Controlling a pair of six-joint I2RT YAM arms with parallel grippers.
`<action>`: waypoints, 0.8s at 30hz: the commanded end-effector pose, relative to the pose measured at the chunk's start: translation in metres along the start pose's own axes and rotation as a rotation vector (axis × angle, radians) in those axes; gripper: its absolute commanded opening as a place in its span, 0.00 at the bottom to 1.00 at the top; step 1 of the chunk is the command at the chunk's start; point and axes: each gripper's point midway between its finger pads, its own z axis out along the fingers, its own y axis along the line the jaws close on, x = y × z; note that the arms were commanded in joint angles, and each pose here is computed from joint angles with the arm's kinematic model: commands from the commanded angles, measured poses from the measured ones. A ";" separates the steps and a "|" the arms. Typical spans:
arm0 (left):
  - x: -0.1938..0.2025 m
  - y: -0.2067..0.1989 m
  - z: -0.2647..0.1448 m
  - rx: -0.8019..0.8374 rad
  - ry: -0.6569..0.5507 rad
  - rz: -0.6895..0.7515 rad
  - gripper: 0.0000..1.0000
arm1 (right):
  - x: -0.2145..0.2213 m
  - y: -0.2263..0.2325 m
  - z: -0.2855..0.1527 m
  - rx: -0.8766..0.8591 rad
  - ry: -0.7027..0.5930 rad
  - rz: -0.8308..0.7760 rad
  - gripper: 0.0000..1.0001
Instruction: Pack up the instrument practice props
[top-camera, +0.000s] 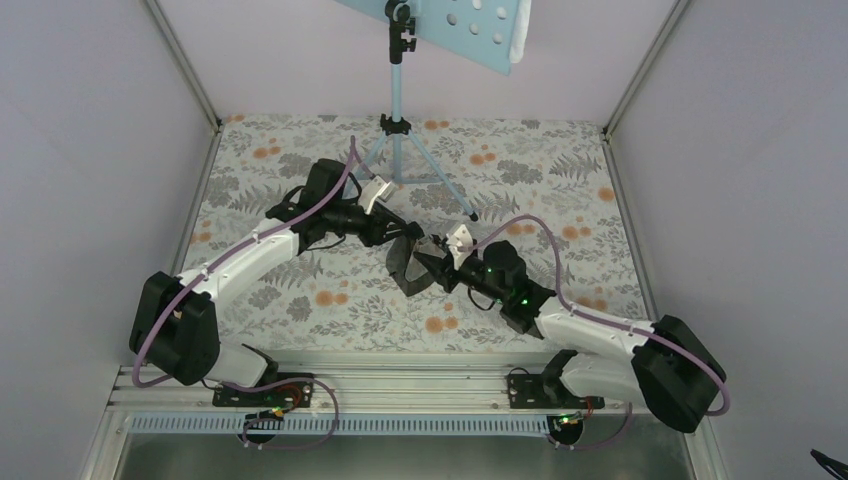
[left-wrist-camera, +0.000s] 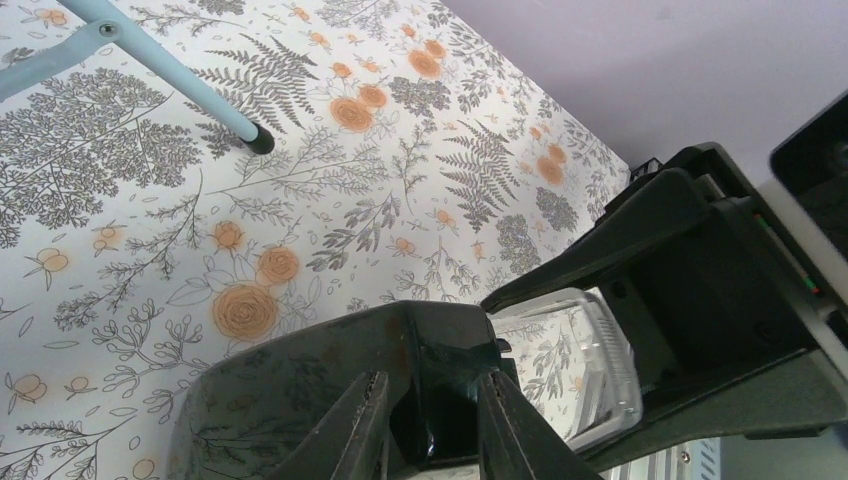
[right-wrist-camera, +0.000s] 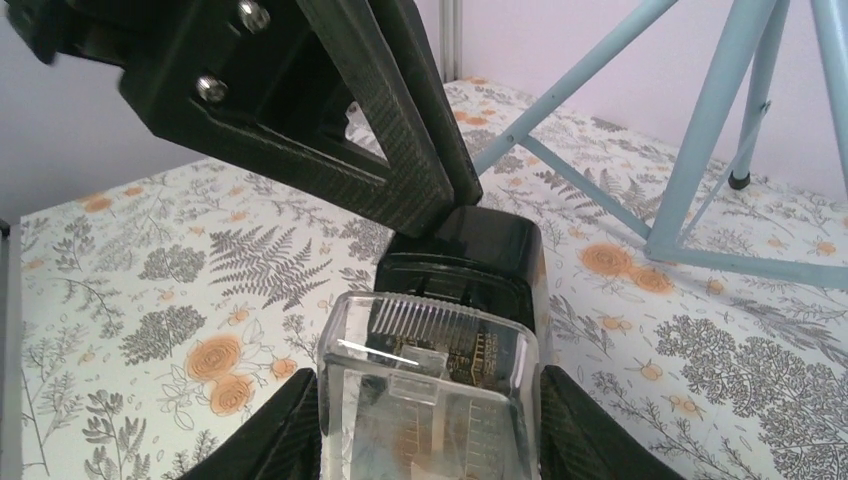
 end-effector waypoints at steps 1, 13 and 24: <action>0.007 0.009 0.004 -0.028 0.033 -0.016 0.24 | -0.023 0.007 -0.011 -0.021 -0.102 0.021 0.29; 0.008 0.009 0.004 -0.026 0.034 -0.016 0.23 | -0.013 0.009 -0.001 -0.034 -0.080 -0.058 0.30; 0.009 0.010 0.005 -0.024 0.039 -0.018 0.23 | -0.010 0.012 0.000 -0.055 -0.105 -0.089 0.31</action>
